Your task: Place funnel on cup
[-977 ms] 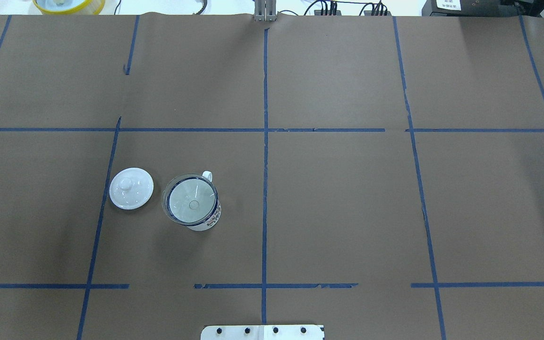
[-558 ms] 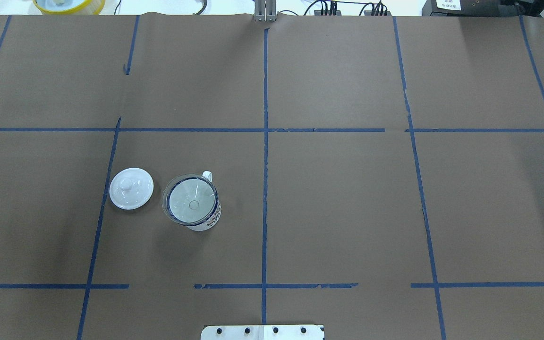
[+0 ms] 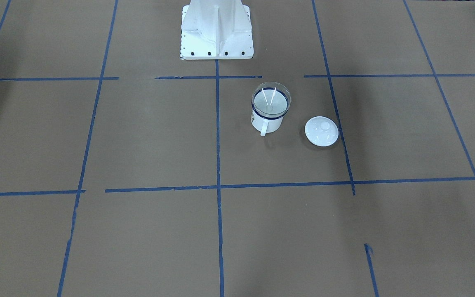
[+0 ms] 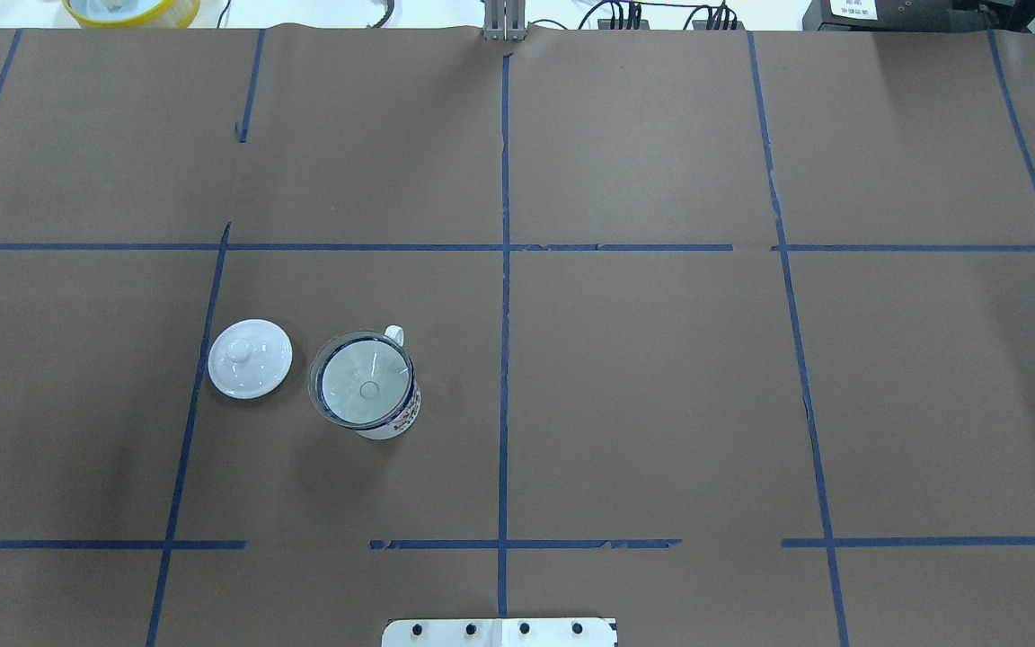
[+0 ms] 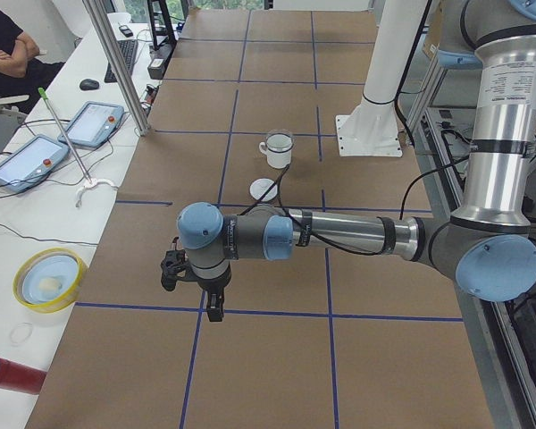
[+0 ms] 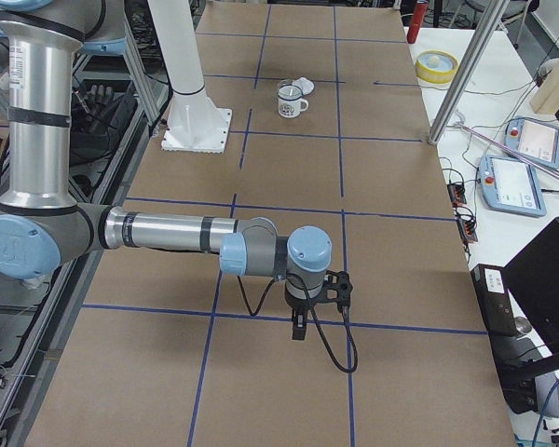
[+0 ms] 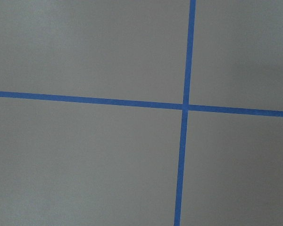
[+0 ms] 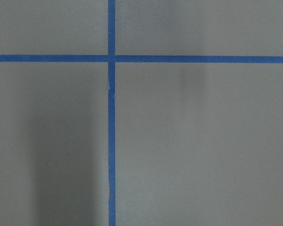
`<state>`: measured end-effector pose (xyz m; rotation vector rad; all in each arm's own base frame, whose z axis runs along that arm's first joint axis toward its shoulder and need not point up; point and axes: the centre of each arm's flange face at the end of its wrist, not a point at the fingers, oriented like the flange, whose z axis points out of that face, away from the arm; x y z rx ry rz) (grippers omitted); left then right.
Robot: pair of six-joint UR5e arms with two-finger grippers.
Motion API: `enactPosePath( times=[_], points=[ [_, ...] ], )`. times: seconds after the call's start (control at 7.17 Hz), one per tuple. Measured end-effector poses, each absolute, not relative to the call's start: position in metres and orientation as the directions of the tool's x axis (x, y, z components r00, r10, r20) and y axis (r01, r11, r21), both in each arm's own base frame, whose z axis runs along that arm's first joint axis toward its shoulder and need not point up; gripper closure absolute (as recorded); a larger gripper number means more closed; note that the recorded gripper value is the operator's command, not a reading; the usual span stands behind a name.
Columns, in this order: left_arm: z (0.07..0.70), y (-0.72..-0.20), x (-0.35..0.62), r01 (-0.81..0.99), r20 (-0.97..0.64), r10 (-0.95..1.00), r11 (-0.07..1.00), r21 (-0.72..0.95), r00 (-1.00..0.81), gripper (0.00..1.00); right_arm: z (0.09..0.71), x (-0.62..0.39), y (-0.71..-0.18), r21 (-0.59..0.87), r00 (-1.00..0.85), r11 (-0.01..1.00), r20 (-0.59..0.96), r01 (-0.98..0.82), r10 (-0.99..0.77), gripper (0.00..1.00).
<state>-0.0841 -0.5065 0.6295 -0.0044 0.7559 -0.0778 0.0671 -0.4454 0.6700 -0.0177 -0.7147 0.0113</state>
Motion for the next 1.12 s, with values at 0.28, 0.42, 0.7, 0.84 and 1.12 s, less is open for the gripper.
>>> enactPosePath(
  times=[0.28,0.42,0.7,0.84,1.12],
  points=[
    [0.6315,-0.5056,-0.0841,0.069,-0.685,-0.075,0.997,-0.036,0.725,0.00,0.6700,0.0672,-0.4454,-0.020,0.755,1.000,0.655,-0.004,0.016,0.00],
    [0.6321,-0.5056,-0.0841,0.069,-0.685,-0.076,0.997,-0.038,0.725,0.00,0.6700,0.0672,-0.4454,-0.020,0.755,1.000,0.655,-0.004,0.016,0.00],
    [0.6321,-0.5058,-0.0842,0.069,-0.685,-0.076,0.997,-0.038,0.725,0.00,0.6700,0.0672,-0.4454,-0.020,0.755,1.000,0.655,-0.004,0.016,0.00],
    [0.6316,-0.5058,-0.0843,0.069,-0.685,-0.076,0.997,-0.037,0.725,0.00,0.6700,0.0672,-0.4454,-0.020,0.755,1.000,0.655,-0.004,0.016,0.00],
    [0.6306,-0.5059,-0.0845,0.070,-0.685,-0.079,0.997,-0.041,0.725,0.00,0.6700,0.0672,-0.4454,-0.020,0.755,1.000,0.655,-0.004,0.016,0.00]
  ],
)
